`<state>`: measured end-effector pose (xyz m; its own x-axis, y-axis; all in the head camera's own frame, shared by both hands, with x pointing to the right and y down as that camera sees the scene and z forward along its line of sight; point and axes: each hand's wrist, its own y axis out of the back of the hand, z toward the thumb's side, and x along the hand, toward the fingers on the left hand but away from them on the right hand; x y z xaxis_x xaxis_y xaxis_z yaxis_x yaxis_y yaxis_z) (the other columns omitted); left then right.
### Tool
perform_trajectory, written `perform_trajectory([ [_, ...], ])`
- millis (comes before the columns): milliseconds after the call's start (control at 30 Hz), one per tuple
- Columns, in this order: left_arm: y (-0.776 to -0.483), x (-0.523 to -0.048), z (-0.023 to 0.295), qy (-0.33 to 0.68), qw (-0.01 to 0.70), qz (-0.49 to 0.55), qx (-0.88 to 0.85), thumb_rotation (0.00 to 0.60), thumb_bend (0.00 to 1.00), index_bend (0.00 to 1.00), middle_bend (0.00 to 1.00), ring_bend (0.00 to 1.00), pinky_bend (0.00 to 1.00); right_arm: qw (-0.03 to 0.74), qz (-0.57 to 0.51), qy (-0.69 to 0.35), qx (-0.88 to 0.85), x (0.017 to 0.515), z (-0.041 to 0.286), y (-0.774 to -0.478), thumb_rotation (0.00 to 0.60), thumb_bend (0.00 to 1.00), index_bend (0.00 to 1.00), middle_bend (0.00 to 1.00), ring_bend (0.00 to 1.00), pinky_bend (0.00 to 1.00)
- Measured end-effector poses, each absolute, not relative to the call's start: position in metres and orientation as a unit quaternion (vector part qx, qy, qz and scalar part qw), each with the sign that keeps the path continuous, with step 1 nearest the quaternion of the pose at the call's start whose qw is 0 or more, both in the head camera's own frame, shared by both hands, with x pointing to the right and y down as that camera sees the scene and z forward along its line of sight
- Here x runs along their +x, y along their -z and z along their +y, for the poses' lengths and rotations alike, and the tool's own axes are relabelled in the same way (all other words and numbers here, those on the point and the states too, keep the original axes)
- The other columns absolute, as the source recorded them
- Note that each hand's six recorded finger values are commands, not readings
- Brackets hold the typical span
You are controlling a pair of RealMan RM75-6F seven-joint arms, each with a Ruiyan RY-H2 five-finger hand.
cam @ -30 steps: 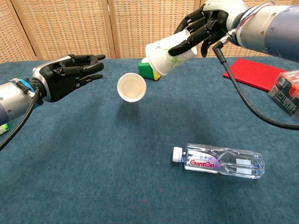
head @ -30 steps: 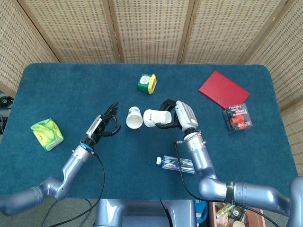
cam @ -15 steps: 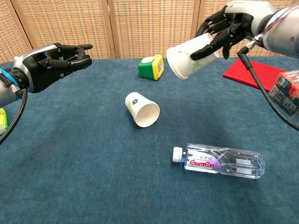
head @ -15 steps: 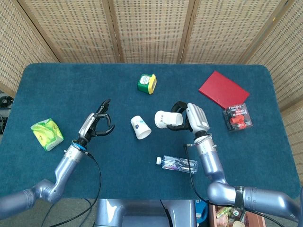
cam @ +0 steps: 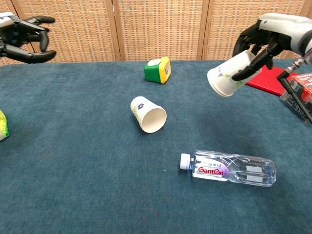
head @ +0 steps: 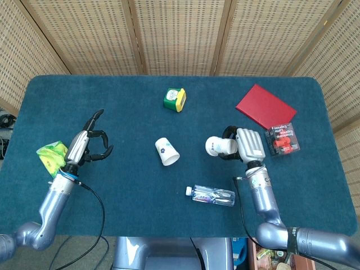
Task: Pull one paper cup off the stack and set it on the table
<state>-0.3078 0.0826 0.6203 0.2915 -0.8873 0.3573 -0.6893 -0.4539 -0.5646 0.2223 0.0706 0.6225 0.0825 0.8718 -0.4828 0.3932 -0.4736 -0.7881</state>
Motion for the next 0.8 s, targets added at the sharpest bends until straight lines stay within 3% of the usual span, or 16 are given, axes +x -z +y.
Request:
perform_trajectory([
  [367, -0.590, -0.351, 0.097, 0.433, 0.285, 0.452, -0.726, 0.600, 0.39, 0.47, 0.00, 0.00, 0.00, 0.311, -0.407, -0.562, -0.650, 0.252, 0.083, -0.630, 0.600, 0.17, 0.75, 0.61, 0.48, 0.71],
  [800, -0.577, -0.383, 0.121, 0.506, 0.343, 0.430, -0.665, 0.600, 0.39, 0.45, 0.00, 0.00, 0.00, 0.341, -0.336, -0.630, -0.612, 0.283, 0.100, -0.647, 0.600, 0.17, 0.75, 0.60, 0.48, 0.71],
])
